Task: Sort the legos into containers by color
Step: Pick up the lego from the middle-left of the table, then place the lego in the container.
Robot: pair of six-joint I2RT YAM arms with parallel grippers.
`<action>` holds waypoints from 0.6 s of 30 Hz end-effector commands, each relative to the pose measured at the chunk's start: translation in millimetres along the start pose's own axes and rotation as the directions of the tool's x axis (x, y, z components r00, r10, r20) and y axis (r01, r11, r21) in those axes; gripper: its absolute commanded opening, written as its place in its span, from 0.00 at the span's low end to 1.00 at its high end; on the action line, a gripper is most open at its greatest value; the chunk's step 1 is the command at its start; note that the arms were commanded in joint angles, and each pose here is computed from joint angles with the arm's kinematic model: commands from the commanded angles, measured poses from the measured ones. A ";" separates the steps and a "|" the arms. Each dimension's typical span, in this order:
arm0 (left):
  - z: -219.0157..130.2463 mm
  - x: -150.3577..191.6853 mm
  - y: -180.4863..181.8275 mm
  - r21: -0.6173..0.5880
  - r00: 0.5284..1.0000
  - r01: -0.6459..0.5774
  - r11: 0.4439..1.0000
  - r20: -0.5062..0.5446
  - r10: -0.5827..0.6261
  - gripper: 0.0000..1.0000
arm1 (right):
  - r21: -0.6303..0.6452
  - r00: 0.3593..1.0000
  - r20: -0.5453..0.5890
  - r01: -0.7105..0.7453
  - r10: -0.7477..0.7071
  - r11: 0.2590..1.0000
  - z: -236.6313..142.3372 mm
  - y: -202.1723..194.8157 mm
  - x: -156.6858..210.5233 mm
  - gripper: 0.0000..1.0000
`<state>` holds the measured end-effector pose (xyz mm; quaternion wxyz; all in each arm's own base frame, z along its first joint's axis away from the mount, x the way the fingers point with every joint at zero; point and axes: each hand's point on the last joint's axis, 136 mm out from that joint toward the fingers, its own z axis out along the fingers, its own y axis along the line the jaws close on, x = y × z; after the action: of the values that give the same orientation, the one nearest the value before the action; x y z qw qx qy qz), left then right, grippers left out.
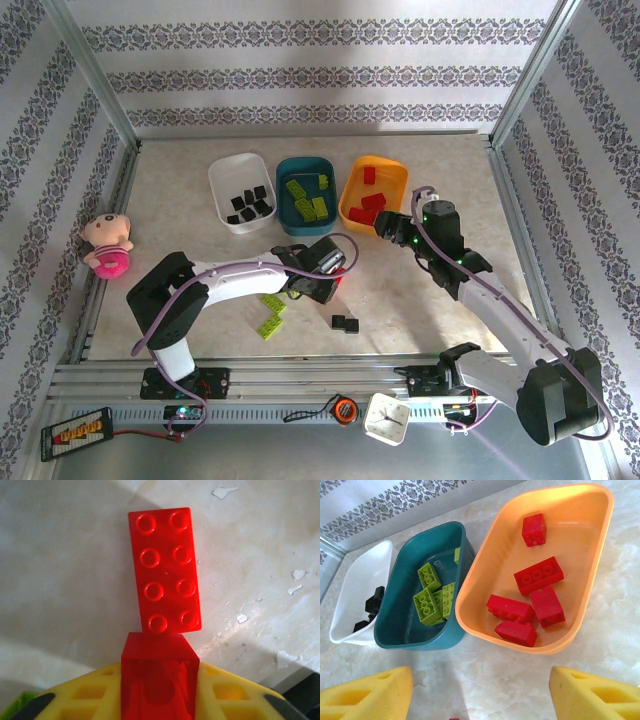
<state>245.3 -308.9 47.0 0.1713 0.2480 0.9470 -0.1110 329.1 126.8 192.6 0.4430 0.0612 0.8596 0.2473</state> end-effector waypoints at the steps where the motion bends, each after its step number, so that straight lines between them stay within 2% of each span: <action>1: -22.9 -15.4 -5.8 -0.005 0.998 -0.023 1.000 0.058 0.023 0.22 | 0.027 0.999 0.027 -0.021 0.020 0.999 -5.4 -8.4 -1.4 0.72; 4: -53.5 -52.5 -12.4 0.027 0.985 -0.023 0.999 0.172 0.018 0.19 | 0.037 0.999 0.036 -0.027 0.026 0.999 -8.1 -11.9 -0.1 0.73; 6: -74.7 -88.9 -12.6 0.059 0.966 -0.007 0.998 0.260 -0.009 0.19 | 0.041 0.999 0.037 -0.034 0.033 0.999 -8.1 -14.3 2.2 0.73; 10: -94.7 -157.5 -5.4 0.135 0.924 0.030 0.990 0.374 -0.079 0.19 | 0.048 0.998 0.034 -0.048 0.046 0.998 -8.1 -18.3 7.2 0.73; 14: -85.9 -218.8 11.4 0.193 0.892 0.086 0.977 0.421 -0.162 0.19 | 0.052 0.998 0.029 -0.053 0.051 0.997 -10.2 -20.8 11.7 0.73; 18: -51.8 -256.8 22.0 0.231 0.892 0.135 0.964 0.395 -0.220 0.19 | 0.051 0.998 0.032 -0.055 0.054 0.997 -15.7 -21.8 14.6 0.73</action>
<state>439.6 -374.2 224.0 0.3759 0.1520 0.8770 -0.2578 313.5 115.5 180.0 0.4410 0.0834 0.8599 0.2432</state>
